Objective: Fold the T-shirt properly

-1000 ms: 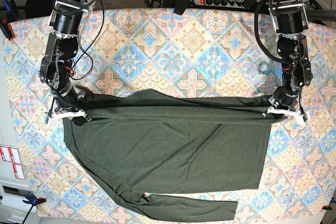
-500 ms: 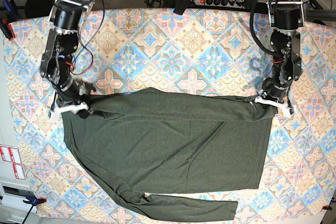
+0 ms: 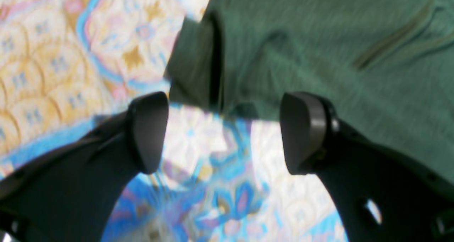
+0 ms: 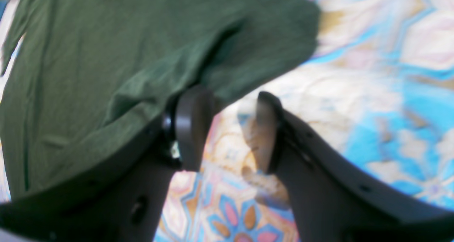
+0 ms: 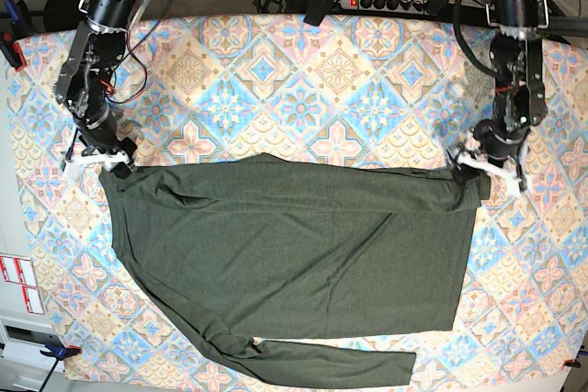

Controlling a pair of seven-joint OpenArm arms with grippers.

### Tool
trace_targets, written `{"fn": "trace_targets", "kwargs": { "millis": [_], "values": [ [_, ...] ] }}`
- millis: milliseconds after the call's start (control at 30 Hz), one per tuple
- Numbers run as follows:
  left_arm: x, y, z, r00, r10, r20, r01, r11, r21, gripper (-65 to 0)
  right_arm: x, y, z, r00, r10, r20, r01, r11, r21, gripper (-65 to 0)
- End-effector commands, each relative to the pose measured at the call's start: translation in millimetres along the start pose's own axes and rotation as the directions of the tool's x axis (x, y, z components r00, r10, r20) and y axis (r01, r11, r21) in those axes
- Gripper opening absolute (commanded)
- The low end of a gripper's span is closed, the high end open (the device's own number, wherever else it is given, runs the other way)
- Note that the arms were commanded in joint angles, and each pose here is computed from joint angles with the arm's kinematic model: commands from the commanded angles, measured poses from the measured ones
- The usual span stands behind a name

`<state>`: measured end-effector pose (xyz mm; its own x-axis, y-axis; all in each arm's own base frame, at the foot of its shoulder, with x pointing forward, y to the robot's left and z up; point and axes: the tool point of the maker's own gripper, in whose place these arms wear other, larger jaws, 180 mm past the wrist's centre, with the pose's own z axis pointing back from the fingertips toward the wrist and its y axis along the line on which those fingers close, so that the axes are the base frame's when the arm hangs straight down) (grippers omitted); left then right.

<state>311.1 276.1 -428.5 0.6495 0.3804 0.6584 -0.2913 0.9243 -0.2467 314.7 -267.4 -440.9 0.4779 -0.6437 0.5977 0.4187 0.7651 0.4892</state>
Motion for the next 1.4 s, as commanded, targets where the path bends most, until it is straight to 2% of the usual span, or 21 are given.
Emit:
{"fn": "trace_targets", "kwargs": {
  "millis": [0,567,933,1000,1033,1133,1200,1233,1367],
  "values": [
    [15,0,3,0.999,-0.012,0.041,0.013,1.000,-0.006,-14.2,18,8,0,0.999,0.000,0.048,-0.002,1.000,0.031,-40.9],
    [-13,9,-33,0.993,0.105,-0.056,-0.103,0.994,0.042,-14.2,21,7,0,0.998,-0.008,0.056,0.006,1.000,0.028,-40.9],
    [-15,-35,-58,0.979,0.184,-0.084,-0.186,0.983,-0.015,-14.7,21,7,0,0.998,-0.009,0.056,0.007,1.000,0.027,-41.2],
    [-16,-41,-59,0.978,0.188,-0.086,-0.191,0.981,-0.025,-20.0,21,7,0,0.998,-0.009,0.056,0.007,1.000,0.027,-41.1],
    [-16,-41,-59,0.978,0.188,-0.086,-0.191,0.981,-0.025,-25.6,21,7,0,0.998,-0.009,0.056,0.007,1.000,0.027,-41.1],
    [-15,-42,-59,0.978,0.192,-0.085,-0.195,0.980,-0.028,-48.8,21,7,0,0.998,-0.009,0.056,0.007,1.000,0.027,-41.0],
    [-15,-41,-59,0.977,0.194,-0.082,-0.197,0.980,-0.027,-61.6,21,7,0,0.998,-0.010,0.056,0.008,1.000,0.027,-41.0],
    [-15,-41,-59,0.977,0.194,-0.082,-0.197,0.980,-0.027,-65.0,20,6,-1,0.999,-0.012,0.053,0.011,1.000,0.025,-41.0],
    [-14,-37,-58,0.978,0.194,-0.081,-0.196,0.980,-0.021,-65.0,6,-1,-9,0.999,-0.043,0.013,0.042,0.999,0.010,-41.2]
  ]
}}
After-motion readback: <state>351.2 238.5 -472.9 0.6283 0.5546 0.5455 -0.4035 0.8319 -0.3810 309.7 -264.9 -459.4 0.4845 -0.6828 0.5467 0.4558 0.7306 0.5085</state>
